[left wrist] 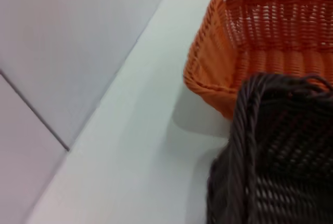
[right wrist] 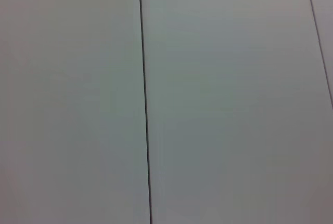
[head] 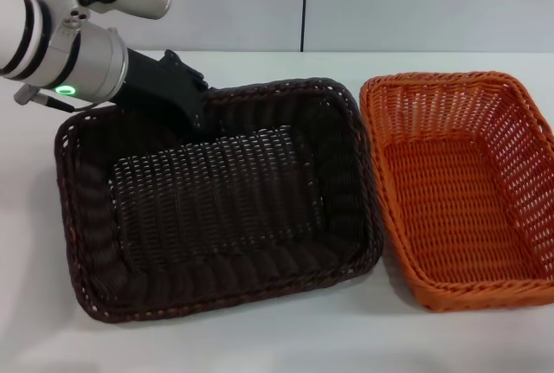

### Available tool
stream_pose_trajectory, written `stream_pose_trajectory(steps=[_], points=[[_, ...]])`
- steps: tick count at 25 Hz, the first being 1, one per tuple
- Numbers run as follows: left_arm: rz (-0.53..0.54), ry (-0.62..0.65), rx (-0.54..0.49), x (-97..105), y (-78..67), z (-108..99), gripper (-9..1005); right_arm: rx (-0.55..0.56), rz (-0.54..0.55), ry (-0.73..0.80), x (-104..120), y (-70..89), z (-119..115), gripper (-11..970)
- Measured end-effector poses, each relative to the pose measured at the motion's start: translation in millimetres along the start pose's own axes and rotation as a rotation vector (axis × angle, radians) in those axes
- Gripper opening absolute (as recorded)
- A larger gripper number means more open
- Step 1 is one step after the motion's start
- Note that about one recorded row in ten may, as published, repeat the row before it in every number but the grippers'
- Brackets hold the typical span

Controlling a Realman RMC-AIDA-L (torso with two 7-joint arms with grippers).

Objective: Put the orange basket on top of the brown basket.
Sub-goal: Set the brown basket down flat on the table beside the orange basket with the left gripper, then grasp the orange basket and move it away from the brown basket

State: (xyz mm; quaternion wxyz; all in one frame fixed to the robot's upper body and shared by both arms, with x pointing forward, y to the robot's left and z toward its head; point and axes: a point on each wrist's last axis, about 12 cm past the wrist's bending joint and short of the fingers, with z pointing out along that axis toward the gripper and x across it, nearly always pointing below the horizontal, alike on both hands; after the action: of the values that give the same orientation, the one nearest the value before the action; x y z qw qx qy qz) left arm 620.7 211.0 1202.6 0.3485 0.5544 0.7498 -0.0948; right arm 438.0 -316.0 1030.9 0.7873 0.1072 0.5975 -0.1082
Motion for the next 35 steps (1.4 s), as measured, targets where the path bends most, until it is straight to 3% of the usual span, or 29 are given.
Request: stream_pose_trajectory(steps=[2,6,8,10,11,13,14,15,16,18,19,22,23,24,27,28,30,33,35], points=[[0.013,-0.019,-0.033,-5,2.2,-1,236,0.006,-0.001,-0.001,0,-1.1,0,710],[0.023,-0.044,-0.063,-9,3.6,-4,396,0.024,-0.001,-0.001,0,-4.1,0,709],[0.011,-0.222,-0.225,-26,7.7,-22,496,0.031,-0.001,-0.001,0,-5.2,1,709],[0.011,-0.222,-0.225,-26,7.7,-22,615,0.046,0.018,-0.004,-2,-4.1,3,709],[-0.045,-0.339,-0.348,-26,7.3,-32,675,0.052,0.032,-0.005,-3,-2.9,5,709],[-0.132,-0.457,-0.501,-12,-3.7,-33,730,0.036,0.099,-0.011,-11,4.2,16,709],[-0.132,-0.457,-0.501,-12,-3.7,-33,758,0.036,0.099,-0.011,-11,4.2,16,709],[-0.168,-0.5,-0.584,-6,-10.5,-31,785,0.009,0.121,-0.008,-14,8.0,22,710],[-0.232,-0.53,-0.723,9,-31.0,-21,813,-0.023,0.143,0.004,-17,12.8,29,710],[-0.277,-0.529,-0.86,23,-45.5,-13,813,-0.096,0.182,0.025,-26,23.9,42,710],[-0.32,-0.53,-0.98,36,-56.3,-8,813,-0.137,0.196,0.041,-30,29.7,51,710],[-0.415,-0.56,-1.147,66,-76.5,-1,813,-0.264,0.223,0.087,-46,49.7,78,710],[-0.491,-0.606,-1.206,92,-91.4,5,813,-0.299,0.227,0.105,-51,56.6,87,709],[-0.491,-0.606,-1.206,92,-91.4,5,813,-0.344,0.223,0.144,-57,64.9,98,709],[-0.599,-0.637,-1.203,132,-107.7,16,813,-0.468,0.177,0.288,-71,85.1,120,709],[-0.648,-0.627,-1.193,151,-113.8,21,813,-0.562,0.12,0.388,-88,99.7,131,709],[-0.681,-0.617,-1.187,162,-117.2,23,813,-0.605,0.082,0.443,-97,105.5,136,710],[-0.729,-0.576,-1.184,188,-126.6,25,813,-0.766,-0.076,0.633,-144,122.5,151,710],[-0.735,-0.567,-1.186,192,-128.2,25,813,-0.803,-0.114,0.675,-153,124.1,151,709]])
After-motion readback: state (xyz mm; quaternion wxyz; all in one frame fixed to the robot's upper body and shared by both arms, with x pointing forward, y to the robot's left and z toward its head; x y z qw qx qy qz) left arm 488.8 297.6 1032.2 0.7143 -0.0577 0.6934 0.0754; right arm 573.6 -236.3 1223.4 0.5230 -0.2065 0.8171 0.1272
